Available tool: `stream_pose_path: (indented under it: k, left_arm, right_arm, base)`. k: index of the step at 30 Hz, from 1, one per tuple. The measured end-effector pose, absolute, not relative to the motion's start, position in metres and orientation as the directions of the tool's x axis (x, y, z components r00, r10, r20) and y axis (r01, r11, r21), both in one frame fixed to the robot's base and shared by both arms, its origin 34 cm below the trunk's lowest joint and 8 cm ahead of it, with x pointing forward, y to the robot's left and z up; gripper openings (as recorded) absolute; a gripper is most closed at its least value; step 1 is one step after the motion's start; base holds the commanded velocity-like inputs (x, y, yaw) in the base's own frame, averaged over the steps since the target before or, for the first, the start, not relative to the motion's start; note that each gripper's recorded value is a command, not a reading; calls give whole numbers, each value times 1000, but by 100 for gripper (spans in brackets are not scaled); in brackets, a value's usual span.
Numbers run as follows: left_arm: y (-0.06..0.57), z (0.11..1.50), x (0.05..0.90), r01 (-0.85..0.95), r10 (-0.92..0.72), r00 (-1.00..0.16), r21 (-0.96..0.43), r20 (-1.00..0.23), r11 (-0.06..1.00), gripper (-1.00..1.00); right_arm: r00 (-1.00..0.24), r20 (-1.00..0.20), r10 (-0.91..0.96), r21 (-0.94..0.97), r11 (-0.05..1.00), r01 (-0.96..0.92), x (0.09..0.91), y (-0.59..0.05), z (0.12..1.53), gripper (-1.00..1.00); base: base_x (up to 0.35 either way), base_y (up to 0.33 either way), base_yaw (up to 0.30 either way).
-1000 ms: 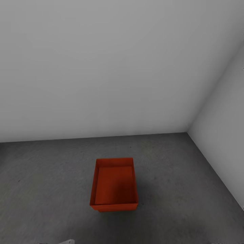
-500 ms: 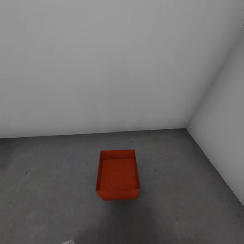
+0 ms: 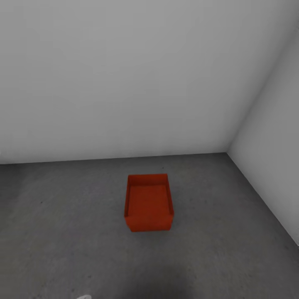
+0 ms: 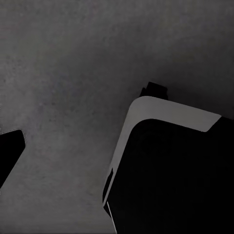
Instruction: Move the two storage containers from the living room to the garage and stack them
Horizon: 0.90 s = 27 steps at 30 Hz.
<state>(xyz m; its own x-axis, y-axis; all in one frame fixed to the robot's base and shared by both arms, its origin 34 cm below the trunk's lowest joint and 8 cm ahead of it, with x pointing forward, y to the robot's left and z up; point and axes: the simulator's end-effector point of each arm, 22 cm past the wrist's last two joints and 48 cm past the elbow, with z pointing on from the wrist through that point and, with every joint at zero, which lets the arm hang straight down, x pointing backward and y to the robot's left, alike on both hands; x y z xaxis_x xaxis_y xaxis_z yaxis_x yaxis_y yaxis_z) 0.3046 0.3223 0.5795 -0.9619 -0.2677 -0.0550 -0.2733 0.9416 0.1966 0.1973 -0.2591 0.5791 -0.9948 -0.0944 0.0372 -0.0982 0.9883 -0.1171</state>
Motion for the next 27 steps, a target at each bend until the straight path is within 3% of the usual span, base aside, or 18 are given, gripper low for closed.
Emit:
stream_pose_path:
  k: [9,27]
  left_arm:
    - [323,580,303,-273,-267,-962,198,-57,941,100]
    - [323,585,317,-271,-257,-962,191,-93,944,100]
  right_arm:
    - [-995,39,-90,-115,989,-94,197,-256,579,100]
    - [-996,11,-89,-116,989,-90,207,-256,582,100]
  base:
    - [-233,77,0]
    - [-9,3,0]
